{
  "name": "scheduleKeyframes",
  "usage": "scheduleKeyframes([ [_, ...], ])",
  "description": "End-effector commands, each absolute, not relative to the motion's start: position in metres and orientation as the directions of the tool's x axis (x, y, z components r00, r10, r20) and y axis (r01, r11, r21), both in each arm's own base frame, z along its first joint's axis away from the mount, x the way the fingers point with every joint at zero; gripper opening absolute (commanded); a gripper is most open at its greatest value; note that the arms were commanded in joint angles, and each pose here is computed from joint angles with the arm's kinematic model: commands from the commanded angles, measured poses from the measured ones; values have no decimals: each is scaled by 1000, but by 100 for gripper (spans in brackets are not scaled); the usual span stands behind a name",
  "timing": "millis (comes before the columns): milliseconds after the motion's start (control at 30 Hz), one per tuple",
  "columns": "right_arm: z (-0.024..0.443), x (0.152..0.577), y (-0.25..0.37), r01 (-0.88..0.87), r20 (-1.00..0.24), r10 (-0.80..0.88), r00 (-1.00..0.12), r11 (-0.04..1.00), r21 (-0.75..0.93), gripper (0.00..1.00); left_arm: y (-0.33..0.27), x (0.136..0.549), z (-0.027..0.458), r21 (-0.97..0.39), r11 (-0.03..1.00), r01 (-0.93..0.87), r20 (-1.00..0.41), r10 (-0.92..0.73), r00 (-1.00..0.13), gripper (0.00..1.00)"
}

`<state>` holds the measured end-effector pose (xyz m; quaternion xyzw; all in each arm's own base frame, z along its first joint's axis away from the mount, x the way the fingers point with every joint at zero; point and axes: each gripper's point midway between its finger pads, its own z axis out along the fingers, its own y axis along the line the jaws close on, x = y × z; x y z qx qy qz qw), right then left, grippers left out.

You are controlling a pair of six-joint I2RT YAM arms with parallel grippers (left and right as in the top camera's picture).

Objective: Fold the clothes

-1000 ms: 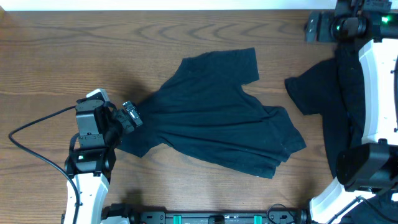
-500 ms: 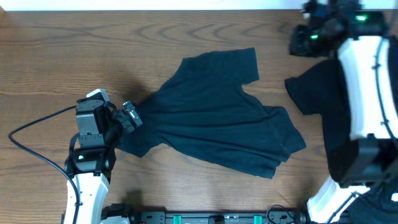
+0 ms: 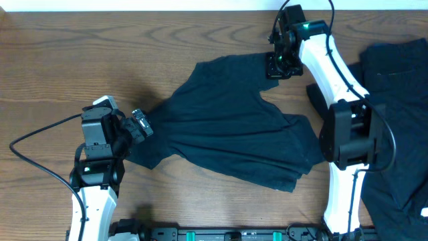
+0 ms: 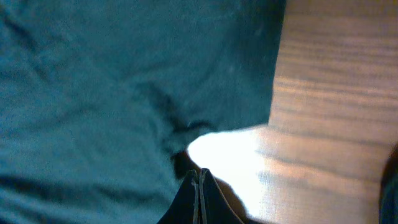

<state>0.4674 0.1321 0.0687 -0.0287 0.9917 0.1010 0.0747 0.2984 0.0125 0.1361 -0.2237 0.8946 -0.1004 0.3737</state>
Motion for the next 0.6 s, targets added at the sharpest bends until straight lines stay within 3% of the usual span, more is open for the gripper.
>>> scheduleKeyframes([
  [0, 51, 471, 123, -17, -137, 3, -991, 990, 143, 1, 15, 299, 137, -341, 879, -332, -627, -476, -617, 98],
  [567, -5, 483, 124, 38, -103, 52, -993, 991, 132, 1, 15, 299, 137, -341, 879, -332, -627, -476, -617, 98],
])
